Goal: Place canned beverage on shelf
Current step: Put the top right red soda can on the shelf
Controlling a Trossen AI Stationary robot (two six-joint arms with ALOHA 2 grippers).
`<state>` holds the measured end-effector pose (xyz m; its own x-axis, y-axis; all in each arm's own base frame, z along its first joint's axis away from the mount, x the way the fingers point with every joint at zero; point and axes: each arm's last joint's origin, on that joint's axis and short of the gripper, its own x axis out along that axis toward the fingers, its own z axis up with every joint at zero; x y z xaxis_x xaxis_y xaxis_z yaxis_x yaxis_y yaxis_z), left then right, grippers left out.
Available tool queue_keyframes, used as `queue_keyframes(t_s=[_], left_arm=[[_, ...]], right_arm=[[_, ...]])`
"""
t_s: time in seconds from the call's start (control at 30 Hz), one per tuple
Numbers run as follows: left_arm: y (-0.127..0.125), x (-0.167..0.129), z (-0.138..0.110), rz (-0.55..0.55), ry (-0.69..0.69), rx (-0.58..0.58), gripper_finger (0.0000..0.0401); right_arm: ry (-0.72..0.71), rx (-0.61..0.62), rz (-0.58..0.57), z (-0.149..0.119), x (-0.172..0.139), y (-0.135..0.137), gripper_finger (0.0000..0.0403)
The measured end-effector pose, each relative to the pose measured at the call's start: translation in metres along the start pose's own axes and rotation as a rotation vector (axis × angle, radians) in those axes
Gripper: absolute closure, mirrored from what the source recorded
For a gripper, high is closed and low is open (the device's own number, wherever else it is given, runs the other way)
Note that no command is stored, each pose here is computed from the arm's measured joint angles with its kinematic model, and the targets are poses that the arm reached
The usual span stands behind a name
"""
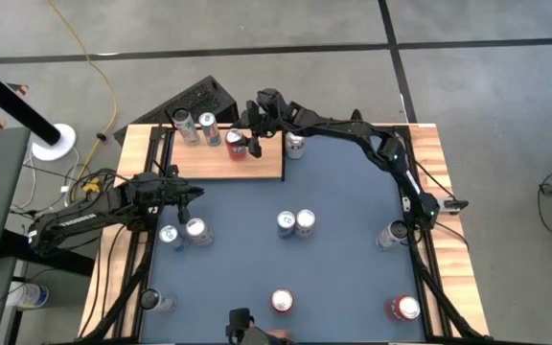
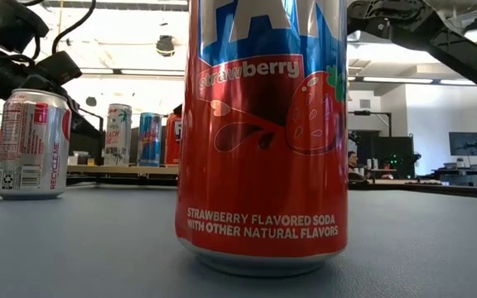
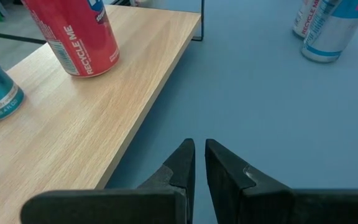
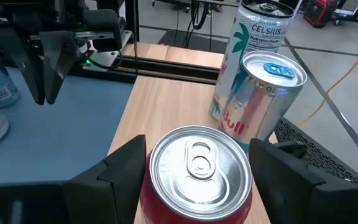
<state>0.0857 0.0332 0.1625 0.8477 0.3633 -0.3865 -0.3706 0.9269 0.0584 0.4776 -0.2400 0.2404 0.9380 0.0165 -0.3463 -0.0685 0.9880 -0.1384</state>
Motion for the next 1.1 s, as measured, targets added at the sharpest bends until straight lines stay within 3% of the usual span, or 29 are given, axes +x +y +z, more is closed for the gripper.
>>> queue_keyframes(t_s=[0.53, 1.1], left_arm=[[0.0, 0.0, 0.0, 0.0, 0.0, 0.0, 0.0374], [0.0, 0.0, 0.0, 0.001, 0.0, 0.0, 0.0374]], right_arm=[[0.008, 0.022, -0.034, 0.0, -0.0002, -0.0012, 0.0134], [0.017, 0.119, -0.209, 0.0004, -0.0013, -0.0091, 0.0134]])
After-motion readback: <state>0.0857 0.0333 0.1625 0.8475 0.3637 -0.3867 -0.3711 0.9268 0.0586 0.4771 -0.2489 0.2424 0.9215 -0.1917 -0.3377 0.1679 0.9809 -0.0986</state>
